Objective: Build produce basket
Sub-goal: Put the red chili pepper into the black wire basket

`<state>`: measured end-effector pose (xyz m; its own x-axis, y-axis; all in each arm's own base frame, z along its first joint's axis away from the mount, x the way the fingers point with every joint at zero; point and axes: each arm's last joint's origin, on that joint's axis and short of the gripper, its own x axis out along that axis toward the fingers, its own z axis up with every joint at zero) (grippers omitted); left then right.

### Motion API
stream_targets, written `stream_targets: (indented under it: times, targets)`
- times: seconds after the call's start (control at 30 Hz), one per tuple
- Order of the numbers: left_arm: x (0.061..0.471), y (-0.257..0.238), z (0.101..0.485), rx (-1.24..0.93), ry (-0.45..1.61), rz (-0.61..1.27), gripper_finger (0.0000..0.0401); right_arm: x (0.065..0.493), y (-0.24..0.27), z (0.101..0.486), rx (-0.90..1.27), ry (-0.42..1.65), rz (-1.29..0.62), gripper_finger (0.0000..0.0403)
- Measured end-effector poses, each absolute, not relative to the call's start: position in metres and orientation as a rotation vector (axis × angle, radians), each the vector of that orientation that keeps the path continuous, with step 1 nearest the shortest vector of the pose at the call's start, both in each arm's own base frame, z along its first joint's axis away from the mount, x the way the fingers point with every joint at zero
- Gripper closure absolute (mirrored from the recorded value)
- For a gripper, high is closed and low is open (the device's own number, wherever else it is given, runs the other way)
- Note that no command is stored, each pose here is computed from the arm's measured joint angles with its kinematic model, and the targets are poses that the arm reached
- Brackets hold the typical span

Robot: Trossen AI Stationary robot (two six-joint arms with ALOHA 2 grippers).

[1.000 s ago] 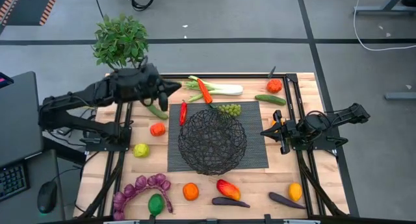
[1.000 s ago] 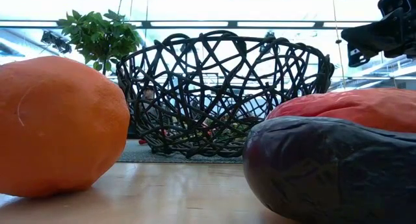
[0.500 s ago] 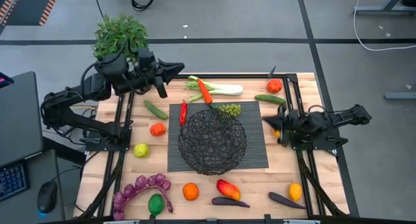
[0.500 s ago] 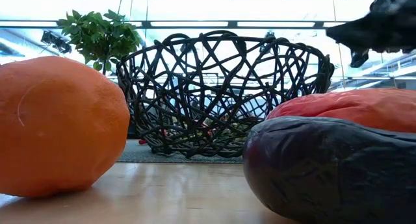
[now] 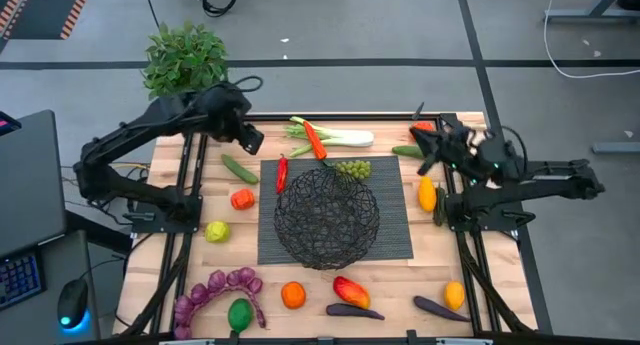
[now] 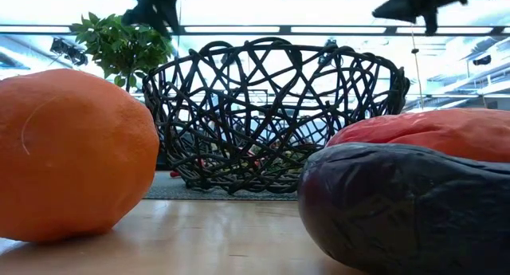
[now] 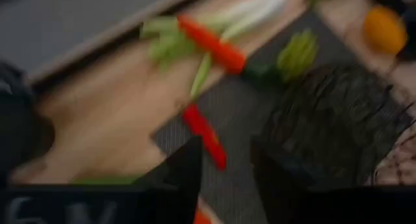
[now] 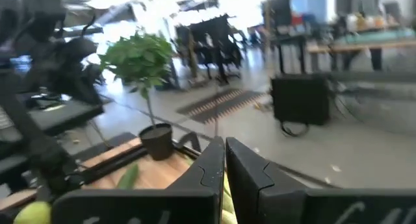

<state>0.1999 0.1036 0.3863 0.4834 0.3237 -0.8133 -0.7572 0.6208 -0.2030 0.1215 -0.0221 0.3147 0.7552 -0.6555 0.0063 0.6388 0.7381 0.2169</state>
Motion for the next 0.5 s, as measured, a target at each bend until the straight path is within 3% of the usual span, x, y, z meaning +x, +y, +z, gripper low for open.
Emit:
stream_targets:
  times: [0.33, 0.5]
  targets:
    - [0.223, 0.144, 0.351, -0.657, 0.982, 0.759, 0.0101, 0.16, -0.054, 0.371, 0.53, 0.054, -0.83, 0.038]
    - [0.24, 0.165, 0.322, -0.719, 1.083, 0.77, 0.0072, 0.174, -0.065, 0.384, 0.522, -0.053, -0.827, 0.038]
